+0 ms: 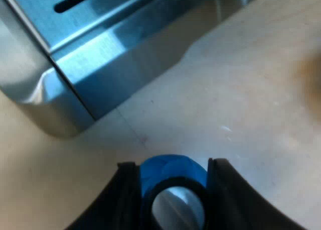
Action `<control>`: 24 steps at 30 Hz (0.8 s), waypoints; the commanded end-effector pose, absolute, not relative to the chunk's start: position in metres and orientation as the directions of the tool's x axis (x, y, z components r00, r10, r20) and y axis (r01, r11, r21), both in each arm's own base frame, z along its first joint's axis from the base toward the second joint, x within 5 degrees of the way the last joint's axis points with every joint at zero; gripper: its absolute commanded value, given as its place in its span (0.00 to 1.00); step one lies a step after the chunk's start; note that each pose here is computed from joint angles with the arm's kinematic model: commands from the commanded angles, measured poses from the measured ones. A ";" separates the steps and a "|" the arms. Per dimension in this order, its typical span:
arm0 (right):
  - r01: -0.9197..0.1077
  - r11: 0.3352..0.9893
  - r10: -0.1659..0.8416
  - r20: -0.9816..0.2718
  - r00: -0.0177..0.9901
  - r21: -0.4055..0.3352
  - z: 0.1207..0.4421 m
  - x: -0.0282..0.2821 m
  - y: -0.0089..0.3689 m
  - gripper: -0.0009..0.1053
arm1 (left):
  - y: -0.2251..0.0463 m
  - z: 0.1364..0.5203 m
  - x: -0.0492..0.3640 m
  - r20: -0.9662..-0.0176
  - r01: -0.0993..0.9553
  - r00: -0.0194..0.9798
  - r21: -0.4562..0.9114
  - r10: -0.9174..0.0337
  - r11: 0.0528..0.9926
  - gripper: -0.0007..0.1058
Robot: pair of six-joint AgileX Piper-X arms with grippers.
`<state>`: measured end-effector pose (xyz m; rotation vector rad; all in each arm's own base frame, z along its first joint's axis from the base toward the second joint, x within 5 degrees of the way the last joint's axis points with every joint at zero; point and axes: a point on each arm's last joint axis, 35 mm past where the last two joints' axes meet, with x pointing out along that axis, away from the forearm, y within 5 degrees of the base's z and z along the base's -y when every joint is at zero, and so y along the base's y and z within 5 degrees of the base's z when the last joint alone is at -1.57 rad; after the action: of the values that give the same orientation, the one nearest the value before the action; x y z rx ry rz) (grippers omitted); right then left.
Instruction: Grind coffee beans and then tamp
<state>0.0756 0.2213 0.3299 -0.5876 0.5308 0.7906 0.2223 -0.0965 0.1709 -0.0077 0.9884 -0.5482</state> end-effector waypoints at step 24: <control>-0.728 0.629 0.392 -0.696 0.601 -0.274 0.338 0.057 0.145 0.65 | -0.067 0.273 0.144 -0.598 0.514 0.594 -0.233 -0.538 0.826 0.01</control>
<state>0.0594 0.1577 0.3408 -0.5905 0.6370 0.7100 0.1490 -0.0687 0.2646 -0.0329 0.7236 -0.6027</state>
